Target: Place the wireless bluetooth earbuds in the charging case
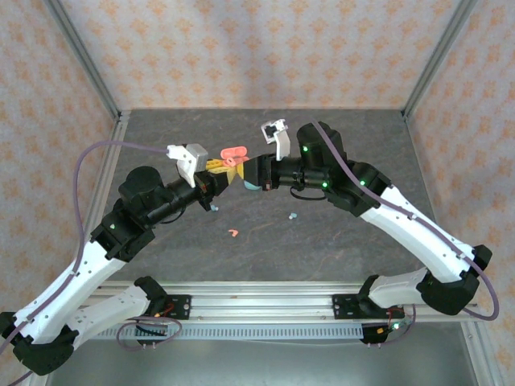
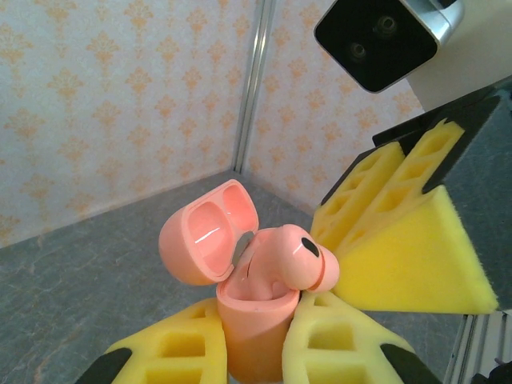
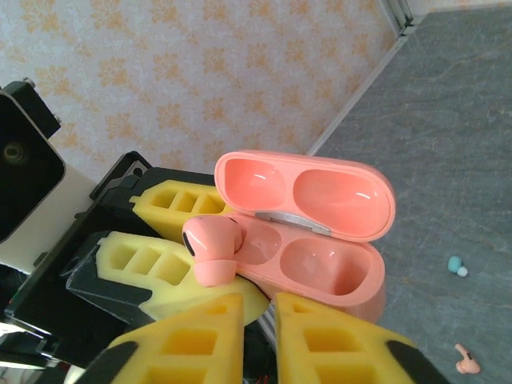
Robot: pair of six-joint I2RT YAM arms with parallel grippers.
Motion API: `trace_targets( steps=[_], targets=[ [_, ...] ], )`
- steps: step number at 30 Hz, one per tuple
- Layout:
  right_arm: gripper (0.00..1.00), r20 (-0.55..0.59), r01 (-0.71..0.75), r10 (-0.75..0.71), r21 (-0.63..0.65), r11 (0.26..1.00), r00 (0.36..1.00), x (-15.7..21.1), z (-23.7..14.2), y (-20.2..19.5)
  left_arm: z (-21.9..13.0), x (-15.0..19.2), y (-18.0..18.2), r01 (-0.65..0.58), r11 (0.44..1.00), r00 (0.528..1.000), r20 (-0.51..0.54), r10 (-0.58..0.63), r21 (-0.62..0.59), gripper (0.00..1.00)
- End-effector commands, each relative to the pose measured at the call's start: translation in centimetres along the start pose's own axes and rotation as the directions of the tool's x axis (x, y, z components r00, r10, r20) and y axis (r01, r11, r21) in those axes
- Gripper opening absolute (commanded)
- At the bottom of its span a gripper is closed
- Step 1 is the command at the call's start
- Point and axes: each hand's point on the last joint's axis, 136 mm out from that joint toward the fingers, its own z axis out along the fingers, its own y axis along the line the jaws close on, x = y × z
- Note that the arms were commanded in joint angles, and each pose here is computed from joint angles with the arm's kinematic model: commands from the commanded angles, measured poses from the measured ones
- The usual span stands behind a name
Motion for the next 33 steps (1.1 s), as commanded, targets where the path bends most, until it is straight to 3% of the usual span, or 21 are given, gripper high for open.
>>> trace_targets(
  steps=[1, 13, 26, 33],
  targets=[
    [0.14, 0.033, 0.007, -0.006, -0.041, 0.999, 0.999, -1.4, -1.0, 1.7, -0.4, -1.6, -0.2, -0.026, 1.0, 0.998, 0.057, 0.026, 0.005, 0.0],
    [0.02, 0.032, 0.016, -0.013, -0.091, 0.996, 0.999, -1.8, -1.6, 3.1, -0.2, -1.5, 0.0, -0.029, 1.0, 0.999, 0.045, 0.029, -0.008, 0.0],
    [0.01, -0.004, 0.013, -0.014, -0.141, 0.99, 1.0, -1.8, -0.5, 4.3, 0.0, -1.3, 0.1, -0.024, 1.0, 0.999, 0.037, 0.025, -0.008, 0.0],
    [0.01, -0.05, 0.01, -0.015, -0.088, 0.996, 0.999, -0.8, 0.3, 2.9, -0.1, -1.4, 0.0, -0.019, 1.0, 0.999, 0.042, 0.019, -0.007, 0.0]
  ],
)
